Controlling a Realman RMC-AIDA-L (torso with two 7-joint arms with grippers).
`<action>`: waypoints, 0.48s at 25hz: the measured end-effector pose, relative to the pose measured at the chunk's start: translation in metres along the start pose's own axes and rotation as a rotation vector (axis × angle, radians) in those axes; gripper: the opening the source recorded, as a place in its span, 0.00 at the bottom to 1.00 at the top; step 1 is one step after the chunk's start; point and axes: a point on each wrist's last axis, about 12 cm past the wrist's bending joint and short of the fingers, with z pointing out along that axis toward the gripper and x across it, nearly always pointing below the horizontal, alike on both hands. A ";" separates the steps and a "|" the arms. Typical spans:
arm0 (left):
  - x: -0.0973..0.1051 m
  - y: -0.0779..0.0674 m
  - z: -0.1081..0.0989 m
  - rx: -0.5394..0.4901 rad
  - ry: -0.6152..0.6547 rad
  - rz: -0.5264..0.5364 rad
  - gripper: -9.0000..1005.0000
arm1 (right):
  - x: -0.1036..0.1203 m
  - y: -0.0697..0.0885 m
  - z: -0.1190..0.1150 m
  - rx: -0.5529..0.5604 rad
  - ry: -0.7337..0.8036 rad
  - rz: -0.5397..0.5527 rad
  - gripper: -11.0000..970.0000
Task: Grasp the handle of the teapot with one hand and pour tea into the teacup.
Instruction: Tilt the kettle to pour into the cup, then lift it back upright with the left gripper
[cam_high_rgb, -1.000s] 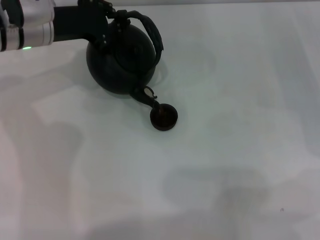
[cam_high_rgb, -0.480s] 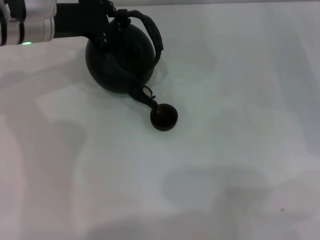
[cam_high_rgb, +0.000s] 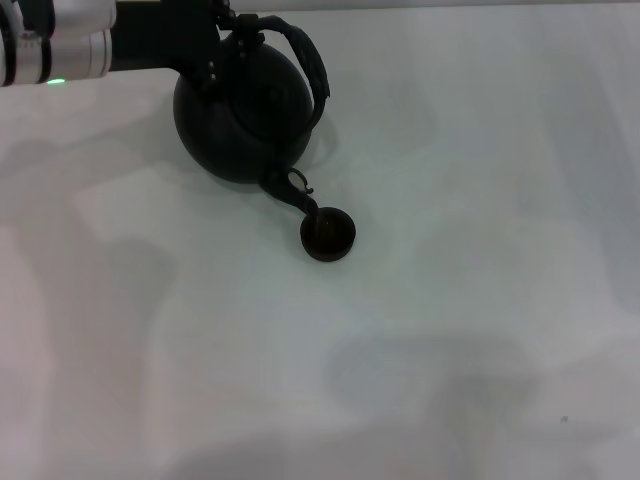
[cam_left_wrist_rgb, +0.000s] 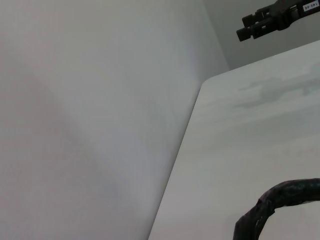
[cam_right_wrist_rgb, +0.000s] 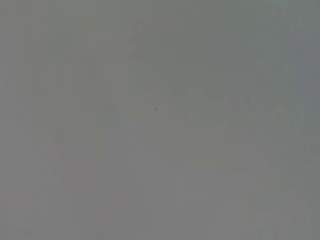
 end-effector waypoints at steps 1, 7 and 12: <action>0.000 0.000 0.000 0.000 0.000 0.000 0.12 | 0.000 0.000 0.000 0.000 0.000 0.000 0.85; -0.002 0.000 0.002 0.017 0.007 0.014 0.12 | 0.000 0.000 0.000 0.000 0.000 0.000 0.85; -0.004 0.002 0.003 0.023 0.008 0.021 0.12 | 0.000 0.000 0.000 0.000 0.000 0.000 0.85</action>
